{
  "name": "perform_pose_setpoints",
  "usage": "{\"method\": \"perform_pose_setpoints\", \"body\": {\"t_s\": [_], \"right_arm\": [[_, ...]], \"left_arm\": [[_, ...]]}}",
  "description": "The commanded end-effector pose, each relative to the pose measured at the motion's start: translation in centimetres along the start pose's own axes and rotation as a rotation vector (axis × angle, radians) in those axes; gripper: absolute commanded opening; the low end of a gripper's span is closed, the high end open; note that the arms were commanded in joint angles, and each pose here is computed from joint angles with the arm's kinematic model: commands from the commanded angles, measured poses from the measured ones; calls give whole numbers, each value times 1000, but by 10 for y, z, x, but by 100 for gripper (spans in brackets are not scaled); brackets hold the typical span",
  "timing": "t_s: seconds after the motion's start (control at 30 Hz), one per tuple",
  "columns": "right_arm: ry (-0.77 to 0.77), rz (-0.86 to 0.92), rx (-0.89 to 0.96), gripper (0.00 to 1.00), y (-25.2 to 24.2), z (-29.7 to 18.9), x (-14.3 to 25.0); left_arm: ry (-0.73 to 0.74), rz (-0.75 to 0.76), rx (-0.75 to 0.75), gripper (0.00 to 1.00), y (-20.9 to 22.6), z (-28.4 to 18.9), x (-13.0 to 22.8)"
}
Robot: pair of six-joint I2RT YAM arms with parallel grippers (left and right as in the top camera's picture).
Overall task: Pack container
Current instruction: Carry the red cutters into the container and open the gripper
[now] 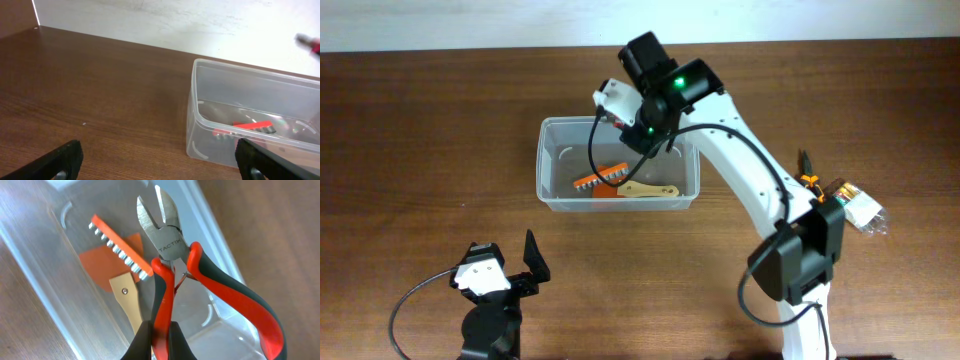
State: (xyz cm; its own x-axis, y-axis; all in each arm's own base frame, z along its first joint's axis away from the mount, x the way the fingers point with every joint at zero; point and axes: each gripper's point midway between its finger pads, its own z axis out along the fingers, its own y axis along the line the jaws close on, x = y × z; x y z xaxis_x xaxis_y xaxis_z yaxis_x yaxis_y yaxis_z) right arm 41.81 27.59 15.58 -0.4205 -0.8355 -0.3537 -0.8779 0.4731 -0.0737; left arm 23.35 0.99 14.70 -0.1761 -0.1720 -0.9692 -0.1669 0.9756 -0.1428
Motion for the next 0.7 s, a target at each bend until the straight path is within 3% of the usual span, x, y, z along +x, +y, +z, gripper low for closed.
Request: {"method": "perform_pose_setpoints", "body": {"t_s": [0.0,0.2,0.23,0.3,0.4,0.5,0.67], "right_arm": [[80,-6,-60,4,8,42,18],[86,2,-124,4,19,57,21],[89,3,-126,12,19,59,22],[91,3,-127,45,19,59,22],[87,2,-122,69,18,59,21],[87,14,-90,76,10,49,20],[151,285,162,83,-45,-6,41]], "left_arm": [[-2,9,1,99,0,0,1],[-2,9,1,99,0,0,1],[-2,9,1,99,0,0,1],[-2,9,1,99,0,0,1],[-2,9,1,99,0,0,1],[-2,9,1,99,0,0,1],[-2,9,1,99,0,0,1]]}}
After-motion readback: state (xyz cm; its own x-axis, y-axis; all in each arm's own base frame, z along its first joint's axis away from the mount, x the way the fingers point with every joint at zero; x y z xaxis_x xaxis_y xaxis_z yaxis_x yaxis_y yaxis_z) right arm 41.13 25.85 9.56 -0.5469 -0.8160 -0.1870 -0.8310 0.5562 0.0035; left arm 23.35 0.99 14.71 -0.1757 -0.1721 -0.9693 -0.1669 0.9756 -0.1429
